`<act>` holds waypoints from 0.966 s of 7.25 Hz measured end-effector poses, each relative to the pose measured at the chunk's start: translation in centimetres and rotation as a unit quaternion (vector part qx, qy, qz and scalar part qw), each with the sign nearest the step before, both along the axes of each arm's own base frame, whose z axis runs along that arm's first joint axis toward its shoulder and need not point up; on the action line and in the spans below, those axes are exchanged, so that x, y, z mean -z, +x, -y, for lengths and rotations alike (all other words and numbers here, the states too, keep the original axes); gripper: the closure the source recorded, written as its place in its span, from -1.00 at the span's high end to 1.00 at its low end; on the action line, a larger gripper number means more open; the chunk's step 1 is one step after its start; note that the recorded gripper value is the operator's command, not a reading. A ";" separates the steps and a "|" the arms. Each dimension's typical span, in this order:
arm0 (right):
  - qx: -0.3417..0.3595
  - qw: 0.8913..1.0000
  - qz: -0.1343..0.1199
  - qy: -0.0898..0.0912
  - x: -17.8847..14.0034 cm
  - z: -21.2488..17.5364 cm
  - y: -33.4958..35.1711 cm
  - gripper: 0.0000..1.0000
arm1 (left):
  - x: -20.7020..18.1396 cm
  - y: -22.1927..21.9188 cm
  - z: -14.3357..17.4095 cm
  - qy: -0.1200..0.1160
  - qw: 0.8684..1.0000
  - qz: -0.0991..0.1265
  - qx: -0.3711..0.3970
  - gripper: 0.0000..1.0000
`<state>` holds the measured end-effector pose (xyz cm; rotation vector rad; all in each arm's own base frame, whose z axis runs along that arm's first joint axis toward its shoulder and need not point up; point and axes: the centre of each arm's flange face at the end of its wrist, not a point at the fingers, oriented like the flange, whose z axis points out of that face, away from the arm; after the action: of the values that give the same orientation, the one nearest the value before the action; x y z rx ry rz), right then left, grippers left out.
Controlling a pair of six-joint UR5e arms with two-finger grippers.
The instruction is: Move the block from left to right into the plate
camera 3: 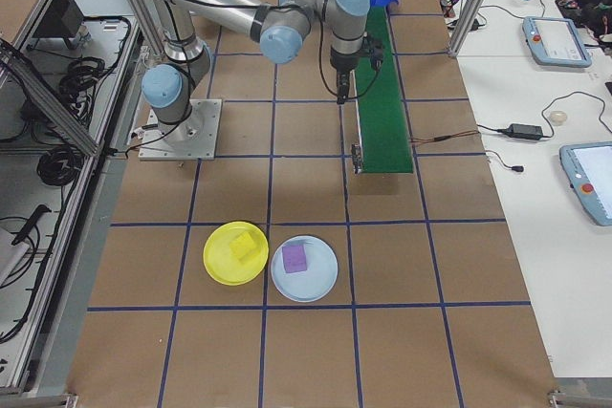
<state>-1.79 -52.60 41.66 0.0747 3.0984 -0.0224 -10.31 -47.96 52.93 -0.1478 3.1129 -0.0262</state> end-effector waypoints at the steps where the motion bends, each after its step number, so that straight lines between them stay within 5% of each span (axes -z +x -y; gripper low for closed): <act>1: 0.009 1.000 -0.002 -0.004 -1.5 -0.3 4.0 1.00 | 0.0 0.0 0.0 0.000 1.000 0.000 0.000 1.00; 4: 0.039 0.999 0.000 -0.006 -2.8 -1.9 12.9 0.99 | 0.0 0.0 0.0 0.000 1.000 0.000 0.000 1.00; 7: 0.053 0.999 0.000 -0.005 -3.0 -2.6 14.6 1.00 | -0.1 0.0 0.0 0.000 1.000 0.001 0.000 1.00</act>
<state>12.79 -50.01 44.64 0.2379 3.0903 -0.0405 -10.33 -47.94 53.00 -0.1481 3.1119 -0.0274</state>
